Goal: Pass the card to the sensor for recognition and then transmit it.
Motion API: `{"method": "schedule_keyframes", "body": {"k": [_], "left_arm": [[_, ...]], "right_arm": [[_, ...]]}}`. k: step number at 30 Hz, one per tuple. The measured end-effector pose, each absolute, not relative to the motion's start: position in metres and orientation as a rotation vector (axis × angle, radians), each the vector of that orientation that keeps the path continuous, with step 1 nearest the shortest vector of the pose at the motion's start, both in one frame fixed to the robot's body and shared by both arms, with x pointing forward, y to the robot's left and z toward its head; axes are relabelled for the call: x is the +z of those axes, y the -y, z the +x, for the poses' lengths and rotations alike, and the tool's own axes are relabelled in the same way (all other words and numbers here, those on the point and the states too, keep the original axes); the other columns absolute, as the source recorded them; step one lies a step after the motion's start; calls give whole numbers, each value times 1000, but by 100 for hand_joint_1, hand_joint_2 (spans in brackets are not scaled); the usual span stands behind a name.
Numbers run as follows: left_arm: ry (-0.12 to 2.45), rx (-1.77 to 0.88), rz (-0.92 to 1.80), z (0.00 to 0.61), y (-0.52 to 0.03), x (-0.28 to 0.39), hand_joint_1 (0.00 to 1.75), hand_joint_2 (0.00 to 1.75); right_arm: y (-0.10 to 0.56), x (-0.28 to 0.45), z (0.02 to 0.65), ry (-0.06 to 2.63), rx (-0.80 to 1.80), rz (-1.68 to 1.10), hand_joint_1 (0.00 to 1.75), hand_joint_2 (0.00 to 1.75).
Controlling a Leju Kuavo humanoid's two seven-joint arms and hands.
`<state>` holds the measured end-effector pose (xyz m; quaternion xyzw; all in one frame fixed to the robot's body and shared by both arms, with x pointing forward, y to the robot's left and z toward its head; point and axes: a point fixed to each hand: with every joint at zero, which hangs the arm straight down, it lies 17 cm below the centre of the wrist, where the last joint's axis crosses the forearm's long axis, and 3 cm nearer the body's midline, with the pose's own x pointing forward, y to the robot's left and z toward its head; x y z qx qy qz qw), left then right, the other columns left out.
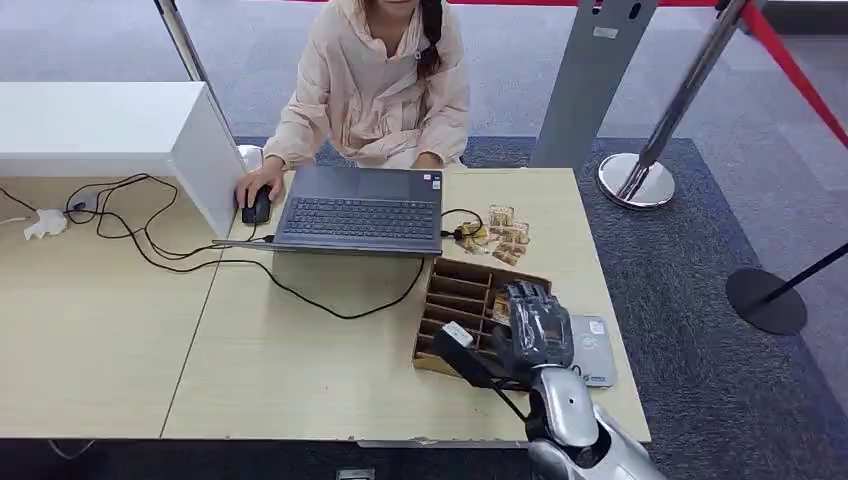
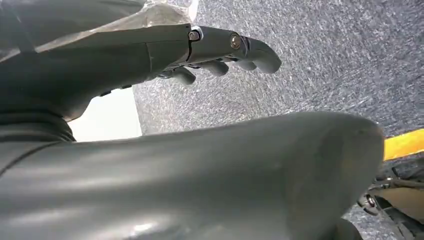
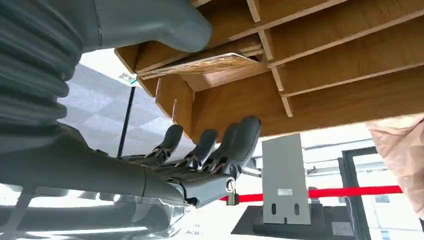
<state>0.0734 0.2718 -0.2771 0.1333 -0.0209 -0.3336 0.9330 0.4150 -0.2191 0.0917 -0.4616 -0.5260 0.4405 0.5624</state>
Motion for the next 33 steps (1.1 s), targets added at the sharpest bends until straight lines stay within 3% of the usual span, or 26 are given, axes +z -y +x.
{"method": "schedule_keyframes", "body": {"k": [5, 15, 21, 30, 33], "left_arm": [[47, -685, 274, 74, -272, -277, 0, 0], [50, -685, 283, 75, -275, -277, 0, 0], [49, -686, 285, 75, -276, -277, 0, 0], [49, -686, 285, 75, -276, -277, 0, 0], [50, -686, 286, 75, -276, -277, 0, 0]], "right_arm": [[223, 88, 416, 1227, 1030, -1081, 68, 175], [226, 82, 416, 1217, 1020, -1072, 110, 175], [227, 79, 416, 1210, 1020, -1070, 120, 175], [227, 78, 417, 1207, 1023, -1070, 112, 175], [226, 77, 416, 1208, 1023, -1070, 117, 175]]}}
